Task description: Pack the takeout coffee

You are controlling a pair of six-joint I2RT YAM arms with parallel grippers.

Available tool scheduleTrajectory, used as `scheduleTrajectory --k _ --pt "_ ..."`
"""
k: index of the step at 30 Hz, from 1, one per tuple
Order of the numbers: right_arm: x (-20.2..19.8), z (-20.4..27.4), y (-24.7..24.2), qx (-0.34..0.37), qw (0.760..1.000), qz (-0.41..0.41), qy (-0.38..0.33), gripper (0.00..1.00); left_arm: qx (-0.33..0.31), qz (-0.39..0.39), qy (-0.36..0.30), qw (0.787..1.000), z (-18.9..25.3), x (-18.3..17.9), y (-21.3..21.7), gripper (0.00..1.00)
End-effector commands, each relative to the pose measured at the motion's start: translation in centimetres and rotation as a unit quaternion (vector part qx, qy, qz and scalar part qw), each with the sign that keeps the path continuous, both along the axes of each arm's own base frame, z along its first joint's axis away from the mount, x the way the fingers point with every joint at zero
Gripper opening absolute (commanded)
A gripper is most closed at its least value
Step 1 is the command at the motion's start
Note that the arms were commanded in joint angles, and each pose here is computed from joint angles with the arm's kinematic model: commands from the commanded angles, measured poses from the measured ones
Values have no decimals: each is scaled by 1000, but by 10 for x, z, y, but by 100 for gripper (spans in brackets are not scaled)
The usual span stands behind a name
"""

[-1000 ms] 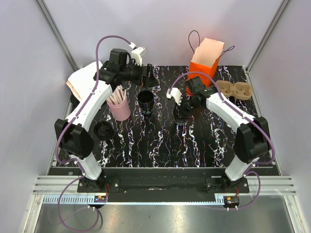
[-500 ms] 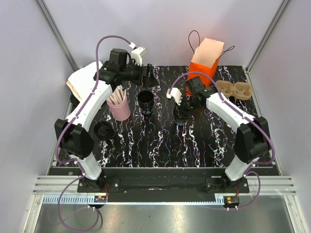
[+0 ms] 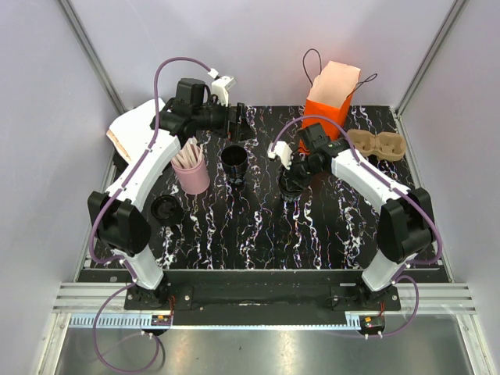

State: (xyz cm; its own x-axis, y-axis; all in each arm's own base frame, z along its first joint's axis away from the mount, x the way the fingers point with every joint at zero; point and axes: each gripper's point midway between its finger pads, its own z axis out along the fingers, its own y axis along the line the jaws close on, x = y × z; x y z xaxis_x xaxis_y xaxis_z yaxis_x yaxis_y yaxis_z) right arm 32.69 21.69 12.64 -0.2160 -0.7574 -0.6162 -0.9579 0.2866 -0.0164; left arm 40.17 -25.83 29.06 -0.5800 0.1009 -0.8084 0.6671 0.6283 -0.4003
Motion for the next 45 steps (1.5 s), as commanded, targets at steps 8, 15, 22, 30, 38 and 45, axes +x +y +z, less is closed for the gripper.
scheduleTrajectory --k 8,15,22,30,38,45 --pt "6 74 4 46 995 -20 -86 43 -22 -11 -31 999 19 3 -4 99" --pt "13 124 -16 78 984 -84 -138 95 -24 -28 -16 999 9 -2 -10 99" --pt "25 157 -59 122 964 -197 -134 100 -13 -70 1 997 -11 -19 -40 99" --pt "14 161 -95 152 946 -259 -124 100 15 -114 56 992 -62 -28 -86 99" --pt "4 151 -110 154 940 -283 -112 100 10 -138 112 984 -98 -24 -113 99" --pt "1 144 -111 159 939 -287 -101 99 16 -143 137 980 -124 -19 -120 99"
